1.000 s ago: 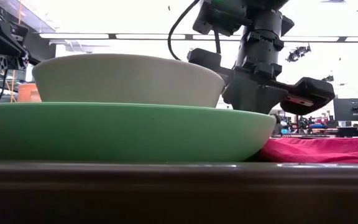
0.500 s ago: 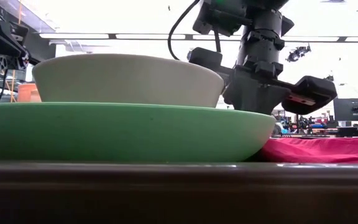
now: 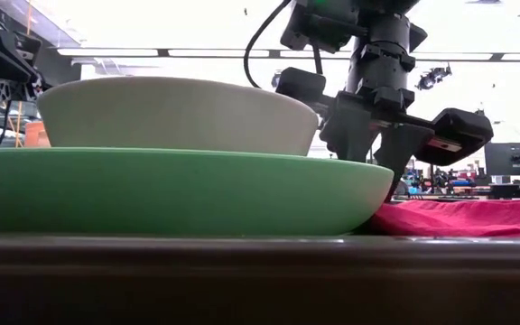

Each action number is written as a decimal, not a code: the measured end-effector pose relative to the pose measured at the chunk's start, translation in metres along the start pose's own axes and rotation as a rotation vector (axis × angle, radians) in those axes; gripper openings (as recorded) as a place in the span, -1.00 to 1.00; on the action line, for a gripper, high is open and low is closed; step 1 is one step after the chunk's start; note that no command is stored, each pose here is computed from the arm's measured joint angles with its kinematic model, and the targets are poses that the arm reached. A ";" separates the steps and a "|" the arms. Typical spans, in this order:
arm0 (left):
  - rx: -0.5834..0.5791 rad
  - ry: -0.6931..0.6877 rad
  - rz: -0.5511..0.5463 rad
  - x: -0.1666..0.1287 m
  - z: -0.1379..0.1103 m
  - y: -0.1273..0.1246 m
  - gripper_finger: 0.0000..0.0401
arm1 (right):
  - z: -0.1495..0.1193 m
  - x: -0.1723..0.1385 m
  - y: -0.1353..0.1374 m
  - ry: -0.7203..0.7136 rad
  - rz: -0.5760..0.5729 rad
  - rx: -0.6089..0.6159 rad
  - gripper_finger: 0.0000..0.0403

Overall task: Set up tray
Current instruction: Put the red napkin on the black serving tray to the right of the green plate, then put the yellow knife on the red napkin

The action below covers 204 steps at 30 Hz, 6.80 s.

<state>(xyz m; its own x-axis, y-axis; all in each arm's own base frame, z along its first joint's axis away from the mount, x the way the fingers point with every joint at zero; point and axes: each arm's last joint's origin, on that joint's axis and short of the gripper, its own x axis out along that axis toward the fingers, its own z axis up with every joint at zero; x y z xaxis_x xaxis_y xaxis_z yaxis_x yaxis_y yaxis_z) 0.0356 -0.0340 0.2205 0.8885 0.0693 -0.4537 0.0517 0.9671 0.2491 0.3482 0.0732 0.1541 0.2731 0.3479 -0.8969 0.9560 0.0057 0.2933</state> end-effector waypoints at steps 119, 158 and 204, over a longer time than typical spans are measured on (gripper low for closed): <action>-0.016 -0.001 -0.002 0.000 0.000 0.000 -0.61 | 0.062 -0.181 -0.090 -0.579 -0.402 -0.048 -0.58; -0.011 0.001 0.001 0.000 0.000 0.000 -0.61 | 0.152 -0.218 -0.149 -0.423 -0.466 0.090 -0.58; -0.068 0.000 -0.001 0.000 0.000 0.000 -0.61 | 0.180 -0.140 -0.192 -0.434 -0.352 0.089 -0.08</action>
<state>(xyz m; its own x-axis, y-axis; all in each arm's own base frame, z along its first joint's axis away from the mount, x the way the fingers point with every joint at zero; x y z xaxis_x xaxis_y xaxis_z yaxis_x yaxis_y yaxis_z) 0.0356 -0.0341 0.2206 0.8884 0.0682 -0.4540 0.0216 0.9816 0.1897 0.1455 -0.1460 0.1639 -0.0627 -0.0780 -0.9950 0.9976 -0.0335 -0.0602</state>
